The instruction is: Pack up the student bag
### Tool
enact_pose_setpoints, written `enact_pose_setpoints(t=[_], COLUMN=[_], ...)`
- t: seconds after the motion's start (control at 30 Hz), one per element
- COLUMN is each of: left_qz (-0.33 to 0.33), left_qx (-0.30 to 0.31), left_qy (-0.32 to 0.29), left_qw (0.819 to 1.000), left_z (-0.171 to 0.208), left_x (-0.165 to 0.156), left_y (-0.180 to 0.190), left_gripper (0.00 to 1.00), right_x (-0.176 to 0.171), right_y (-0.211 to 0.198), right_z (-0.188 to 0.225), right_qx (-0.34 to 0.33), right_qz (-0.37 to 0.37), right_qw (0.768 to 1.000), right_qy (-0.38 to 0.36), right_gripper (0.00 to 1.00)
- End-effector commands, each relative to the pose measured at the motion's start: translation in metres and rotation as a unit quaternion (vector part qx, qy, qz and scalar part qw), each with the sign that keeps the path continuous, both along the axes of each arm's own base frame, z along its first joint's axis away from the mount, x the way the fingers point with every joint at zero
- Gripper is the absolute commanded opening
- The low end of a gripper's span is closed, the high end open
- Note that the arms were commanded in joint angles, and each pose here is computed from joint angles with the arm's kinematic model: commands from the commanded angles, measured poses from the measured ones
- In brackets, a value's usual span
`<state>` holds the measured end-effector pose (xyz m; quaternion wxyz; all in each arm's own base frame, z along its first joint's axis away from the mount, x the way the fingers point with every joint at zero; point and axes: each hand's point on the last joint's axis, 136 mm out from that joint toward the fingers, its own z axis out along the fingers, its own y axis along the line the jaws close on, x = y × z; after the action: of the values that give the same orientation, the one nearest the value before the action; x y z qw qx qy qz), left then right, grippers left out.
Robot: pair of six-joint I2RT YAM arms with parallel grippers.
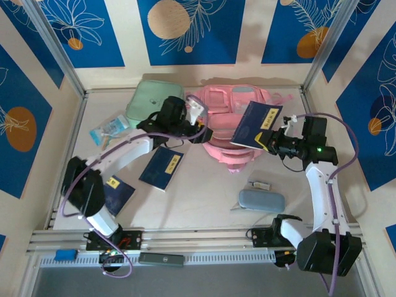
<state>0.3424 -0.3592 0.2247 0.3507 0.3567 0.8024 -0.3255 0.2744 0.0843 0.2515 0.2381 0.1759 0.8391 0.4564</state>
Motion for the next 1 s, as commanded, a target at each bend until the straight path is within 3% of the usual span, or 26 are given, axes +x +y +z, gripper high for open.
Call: enact_pose_setpoints(t=[0.0,0.1,0.2,0.33,0.57,0.73,0.97], left_qz=[-0.070,-0.124,-0.147,-0.147,-0.159,-0.130,-0.127], left_qx=[0.056,0.075,0.143,0.160,0.194,0.226,0.219], left_qy=[-0.063,-0.079,-0.104,-0.114,-0.072,-0.099,-0.103], left_qw=[0.994,0.986,0.973,0.969,0.965,0.960,0.962], left_z=[-0.014,-0.035,-0.062,-0.083,-0.127,-0.144,-0.146], left_x=[0.004,0.007,0.015,0.030,0.043,0.064,0.075], left_y=[-0.020,-0.048,-0.067,-0.084,-0.098,-0.096,-0.105], left_gripper=[0.62,0.65,0.68,0.72,0.77,0.77,0.45], right_x=[-0.005,-0.003,-0.003,-0.002,-0.001,0.000,-0.002], right_y=[-0.017,-0.028,-0.037,-0.039,-0.038,-0.039,-0.037], right_z=[-0.014,-0.019,-0.026,-0.028,-0.034,-0.037,-0.038], right_qx=[-0.008,0.007,0.011,0.029,0.040,0.043,0.048], right_qz=[-0.035,-0.060,-0.077,-0.083,-0.085,-0.085,-0.086], right_qw=[0.999,0.998,0.996,0.995,0.994,0.994,0.994], right_qy=[0.024,0.029,0.042,0.043,0.051,0.055,0.055], right_gripper=[0.00,0.00,0.00,0.00,0.00,0.00,0.00])
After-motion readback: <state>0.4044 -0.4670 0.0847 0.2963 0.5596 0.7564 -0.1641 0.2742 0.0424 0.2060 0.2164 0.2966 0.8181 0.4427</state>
